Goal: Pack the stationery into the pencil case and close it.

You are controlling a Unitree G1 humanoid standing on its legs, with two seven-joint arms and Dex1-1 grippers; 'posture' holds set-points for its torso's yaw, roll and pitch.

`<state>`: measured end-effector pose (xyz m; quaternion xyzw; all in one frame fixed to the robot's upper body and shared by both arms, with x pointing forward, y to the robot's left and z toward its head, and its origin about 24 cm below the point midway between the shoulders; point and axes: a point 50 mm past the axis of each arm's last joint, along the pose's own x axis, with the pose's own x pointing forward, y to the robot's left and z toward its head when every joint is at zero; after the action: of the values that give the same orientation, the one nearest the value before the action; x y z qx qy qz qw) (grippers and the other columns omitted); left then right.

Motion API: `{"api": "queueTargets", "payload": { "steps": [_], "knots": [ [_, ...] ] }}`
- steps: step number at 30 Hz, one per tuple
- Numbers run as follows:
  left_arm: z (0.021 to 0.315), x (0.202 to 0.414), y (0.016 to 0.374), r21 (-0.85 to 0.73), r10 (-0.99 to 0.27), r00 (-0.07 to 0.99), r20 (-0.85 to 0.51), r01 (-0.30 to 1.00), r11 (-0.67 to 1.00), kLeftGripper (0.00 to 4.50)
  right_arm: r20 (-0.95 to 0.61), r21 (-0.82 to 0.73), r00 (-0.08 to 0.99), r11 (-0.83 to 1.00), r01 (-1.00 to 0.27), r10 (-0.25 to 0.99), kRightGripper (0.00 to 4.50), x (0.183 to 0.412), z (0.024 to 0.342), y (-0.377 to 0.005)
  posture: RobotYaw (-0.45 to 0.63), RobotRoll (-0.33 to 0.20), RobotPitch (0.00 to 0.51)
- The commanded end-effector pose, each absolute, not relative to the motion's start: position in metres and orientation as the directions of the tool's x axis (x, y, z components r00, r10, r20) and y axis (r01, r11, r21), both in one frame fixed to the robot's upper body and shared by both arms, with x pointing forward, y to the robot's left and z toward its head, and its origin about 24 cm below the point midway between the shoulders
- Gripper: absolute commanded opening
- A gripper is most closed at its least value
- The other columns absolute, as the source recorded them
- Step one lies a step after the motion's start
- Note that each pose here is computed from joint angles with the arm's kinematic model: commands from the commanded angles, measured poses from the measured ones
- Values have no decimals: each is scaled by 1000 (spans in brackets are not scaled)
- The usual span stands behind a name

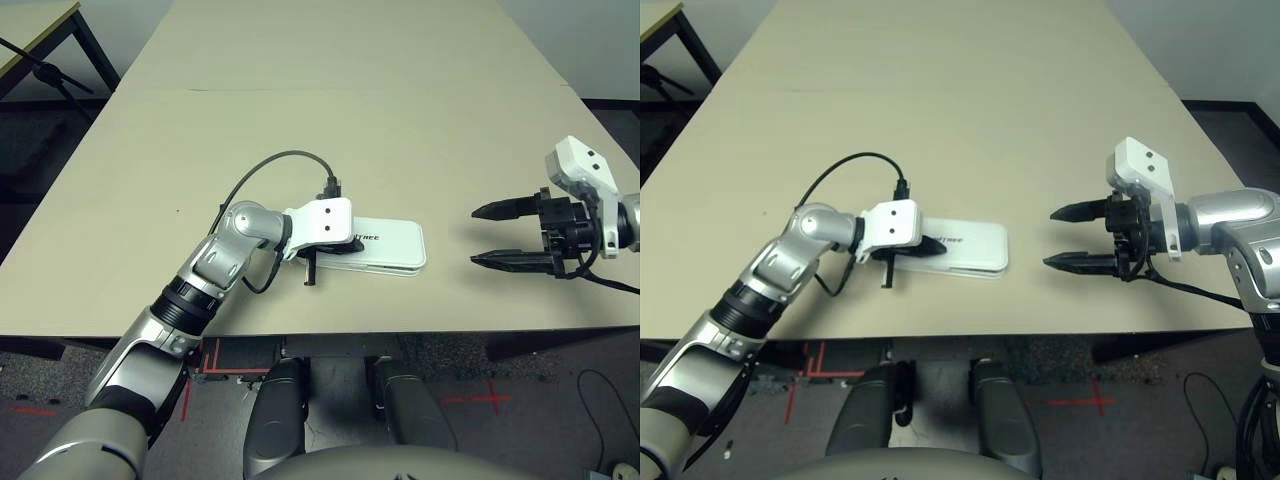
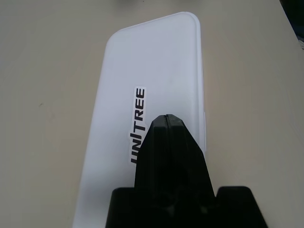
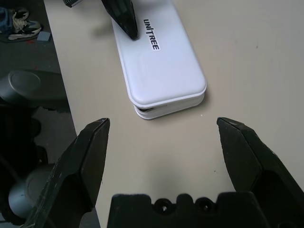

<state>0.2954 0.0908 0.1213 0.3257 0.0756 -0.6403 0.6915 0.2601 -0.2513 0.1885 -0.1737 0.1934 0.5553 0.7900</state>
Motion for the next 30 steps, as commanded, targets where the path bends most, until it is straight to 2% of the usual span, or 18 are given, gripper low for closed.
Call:
{"api": "queueTargets", "payload": {
  "steps": [1,13,30],
  "knots": [
    [43,269,101,67,-663,-26,-748,991,-114,12,-515,-57,298,315,-947,803,4500,261,184,-249,-104,0,200],
    [29,260,100,23,-608,-99,-788,981,-191,12,-525,-81,323,331,-940,788,4500,267,177,-247,-106,0,205],
    [42,265,118,86,-690,30,-723,995,-47,12,-431,-142,455,440,-887,779,4500,286,160,-244,-87,0,208]
  ]
}}
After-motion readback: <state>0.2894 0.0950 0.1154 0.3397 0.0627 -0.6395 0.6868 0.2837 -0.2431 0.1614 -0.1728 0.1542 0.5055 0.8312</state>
